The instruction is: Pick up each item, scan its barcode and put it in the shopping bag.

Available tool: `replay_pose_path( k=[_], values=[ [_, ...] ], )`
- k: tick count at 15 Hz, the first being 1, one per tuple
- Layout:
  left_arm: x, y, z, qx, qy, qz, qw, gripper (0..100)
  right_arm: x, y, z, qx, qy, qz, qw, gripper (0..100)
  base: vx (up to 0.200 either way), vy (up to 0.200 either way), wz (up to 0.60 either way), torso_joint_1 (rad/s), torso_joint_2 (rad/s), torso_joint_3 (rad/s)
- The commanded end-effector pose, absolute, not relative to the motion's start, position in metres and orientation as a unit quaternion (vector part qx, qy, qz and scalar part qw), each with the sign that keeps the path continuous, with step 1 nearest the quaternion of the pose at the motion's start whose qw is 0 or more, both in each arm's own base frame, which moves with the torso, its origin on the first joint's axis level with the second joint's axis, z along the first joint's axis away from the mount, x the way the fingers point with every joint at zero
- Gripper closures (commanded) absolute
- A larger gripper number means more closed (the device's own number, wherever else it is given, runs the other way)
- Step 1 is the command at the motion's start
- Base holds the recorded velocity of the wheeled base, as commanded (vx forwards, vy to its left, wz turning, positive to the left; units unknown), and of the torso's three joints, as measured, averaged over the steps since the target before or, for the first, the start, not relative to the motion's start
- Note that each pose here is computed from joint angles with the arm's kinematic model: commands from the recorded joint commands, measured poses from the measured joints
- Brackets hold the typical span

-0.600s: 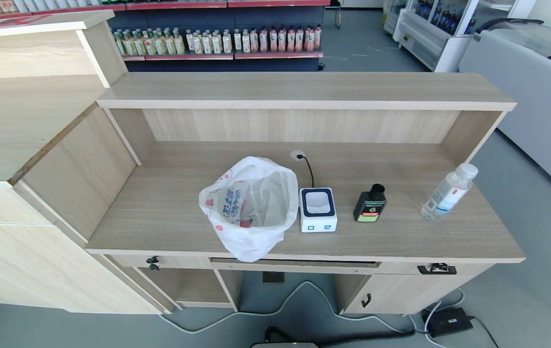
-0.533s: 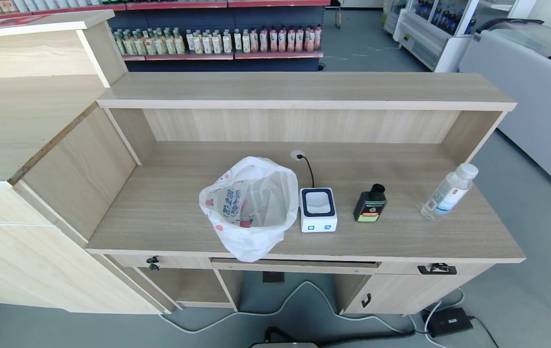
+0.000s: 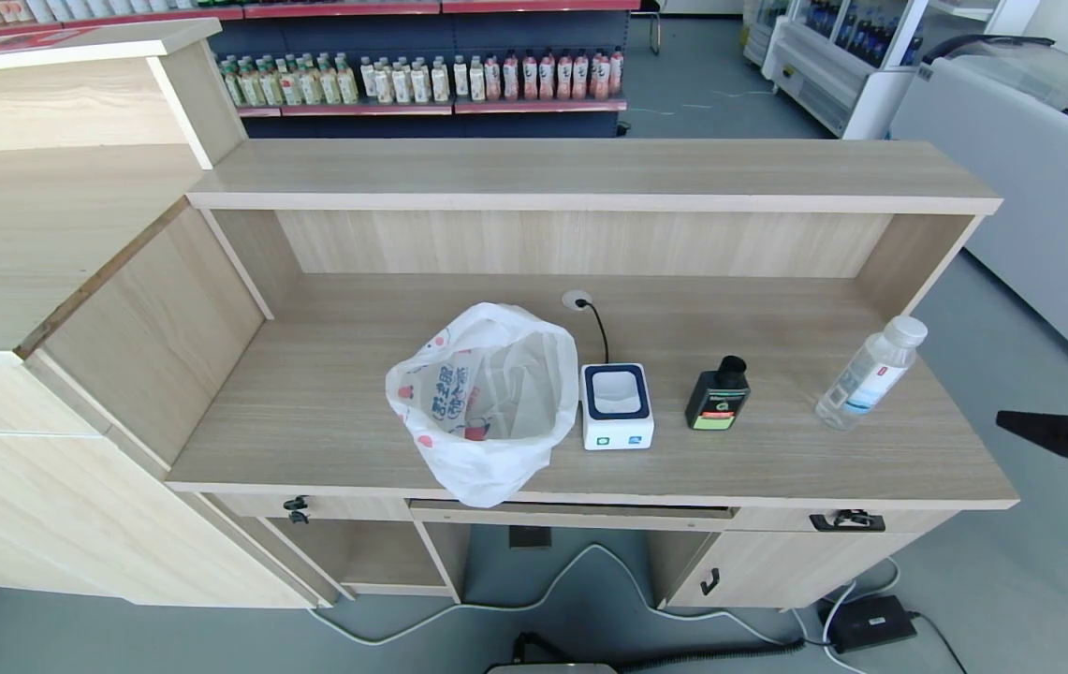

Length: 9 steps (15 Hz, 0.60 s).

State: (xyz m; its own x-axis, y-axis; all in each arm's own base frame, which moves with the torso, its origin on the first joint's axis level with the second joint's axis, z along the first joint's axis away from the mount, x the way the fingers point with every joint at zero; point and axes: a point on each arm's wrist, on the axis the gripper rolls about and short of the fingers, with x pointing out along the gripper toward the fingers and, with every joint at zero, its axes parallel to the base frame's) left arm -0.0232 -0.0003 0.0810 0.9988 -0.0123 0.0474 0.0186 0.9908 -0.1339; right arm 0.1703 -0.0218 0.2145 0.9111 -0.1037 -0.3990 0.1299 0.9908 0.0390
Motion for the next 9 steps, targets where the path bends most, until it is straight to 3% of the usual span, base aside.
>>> replay_pose_path(
  k=[1,9],
  values=[
    [-0.023,0.0,0.081,-0.067,-0.024,-0.008,0.997,0,0.216,-0.053,0.182,-0.006,0.268,-0.087,0.96,0,0.0,0.0,0.0,0.0,0.0,0.0],
    [-0.023,0.0,0.081,-0.068,-0.023,-0.008,0.997,0,0.284,-0.072,0.15,-0.057,0.307,-0.065,0.948,0,0.0,0.0,0.0,0.0,0.0,0.0]
  ],
)
